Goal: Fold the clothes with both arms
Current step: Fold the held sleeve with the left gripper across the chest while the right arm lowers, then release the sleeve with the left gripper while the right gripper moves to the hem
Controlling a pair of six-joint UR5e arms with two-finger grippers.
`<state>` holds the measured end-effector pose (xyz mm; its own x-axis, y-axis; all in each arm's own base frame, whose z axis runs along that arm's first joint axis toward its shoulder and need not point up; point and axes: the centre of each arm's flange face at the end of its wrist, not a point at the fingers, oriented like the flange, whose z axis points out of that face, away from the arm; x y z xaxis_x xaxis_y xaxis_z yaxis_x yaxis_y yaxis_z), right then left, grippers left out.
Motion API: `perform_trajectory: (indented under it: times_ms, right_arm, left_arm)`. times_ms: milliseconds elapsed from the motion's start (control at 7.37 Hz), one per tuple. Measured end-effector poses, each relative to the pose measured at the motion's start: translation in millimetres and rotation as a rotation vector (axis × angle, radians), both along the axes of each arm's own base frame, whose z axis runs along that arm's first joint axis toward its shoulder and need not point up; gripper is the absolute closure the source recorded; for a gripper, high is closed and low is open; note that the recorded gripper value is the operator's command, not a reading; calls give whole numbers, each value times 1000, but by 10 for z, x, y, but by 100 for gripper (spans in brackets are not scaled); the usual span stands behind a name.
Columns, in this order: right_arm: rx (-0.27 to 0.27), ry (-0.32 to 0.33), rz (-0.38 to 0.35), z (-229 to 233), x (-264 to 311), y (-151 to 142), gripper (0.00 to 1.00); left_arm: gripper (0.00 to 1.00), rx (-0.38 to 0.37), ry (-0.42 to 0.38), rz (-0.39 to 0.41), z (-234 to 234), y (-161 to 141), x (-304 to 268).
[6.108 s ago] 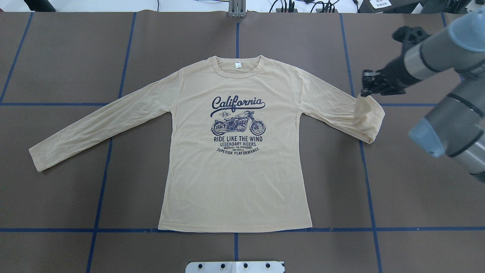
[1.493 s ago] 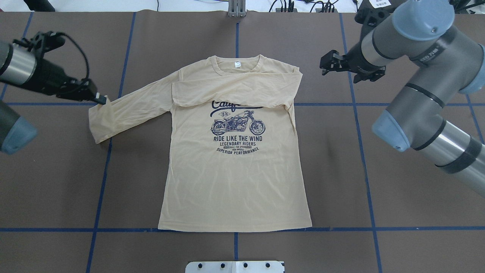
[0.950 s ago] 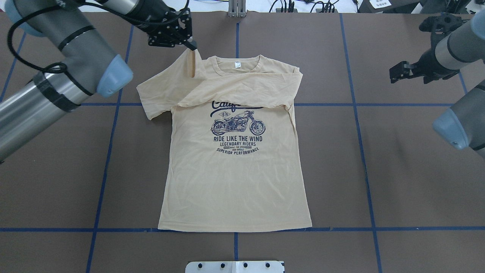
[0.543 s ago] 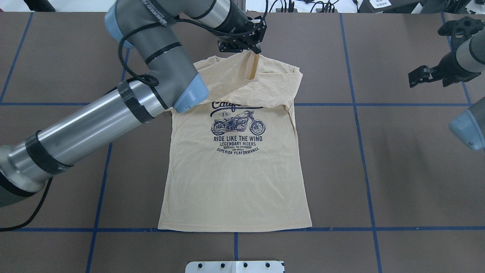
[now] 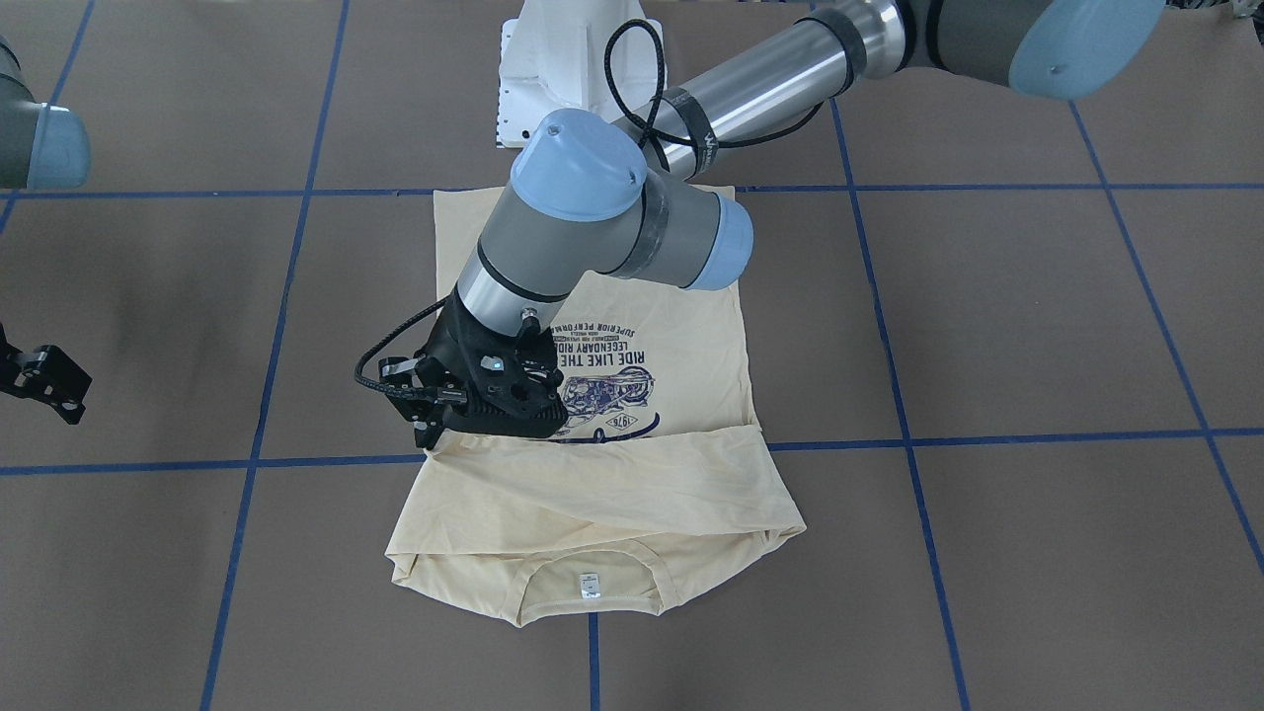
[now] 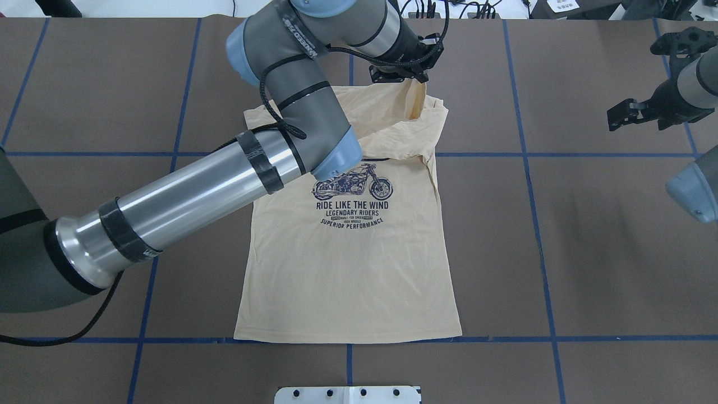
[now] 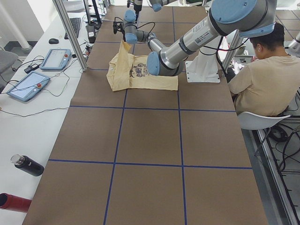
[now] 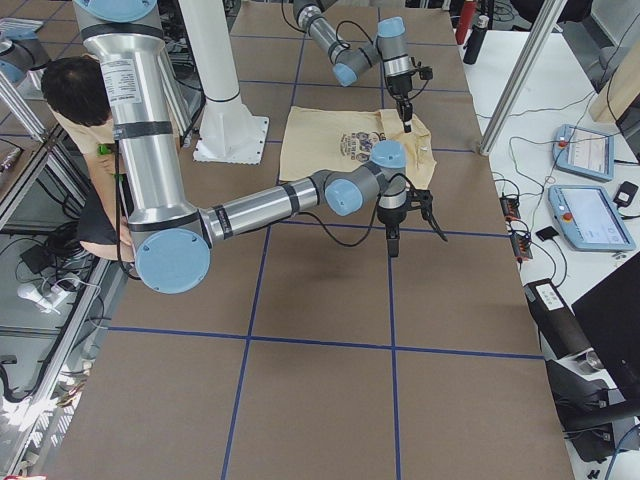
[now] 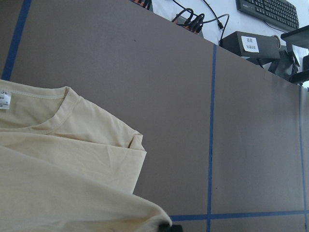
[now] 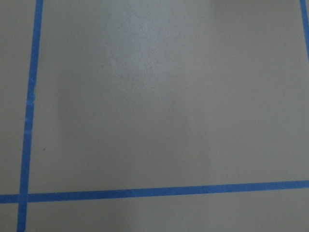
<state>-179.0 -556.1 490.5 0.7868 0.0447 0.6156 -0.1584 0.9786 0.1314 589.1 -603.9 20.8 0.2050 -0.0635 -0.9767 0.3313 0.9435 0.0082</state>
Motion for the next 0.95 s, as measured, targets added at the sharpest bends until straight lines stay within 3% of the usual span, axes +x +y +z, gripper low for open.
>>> perform_trajectory:
  times_ms: [271,543,814,950]
  right_arm:
    - [7,-46,-1,13,-14,40,0]
    - [-25,-167,62,-156,-247,164,0]
    - [-96,-324,156,-529,-1022,556,0]
    - [-127,-379,209,-805,-1474,902,1]
  left_arm:
    - [1,-6,11,-14,-53,39,62]
    - [1,-43,35,27,-80,128,-92]
    - [2,-62,17,78,348,398,-634]
    - [2,-43,-3,84,681,577,-970]
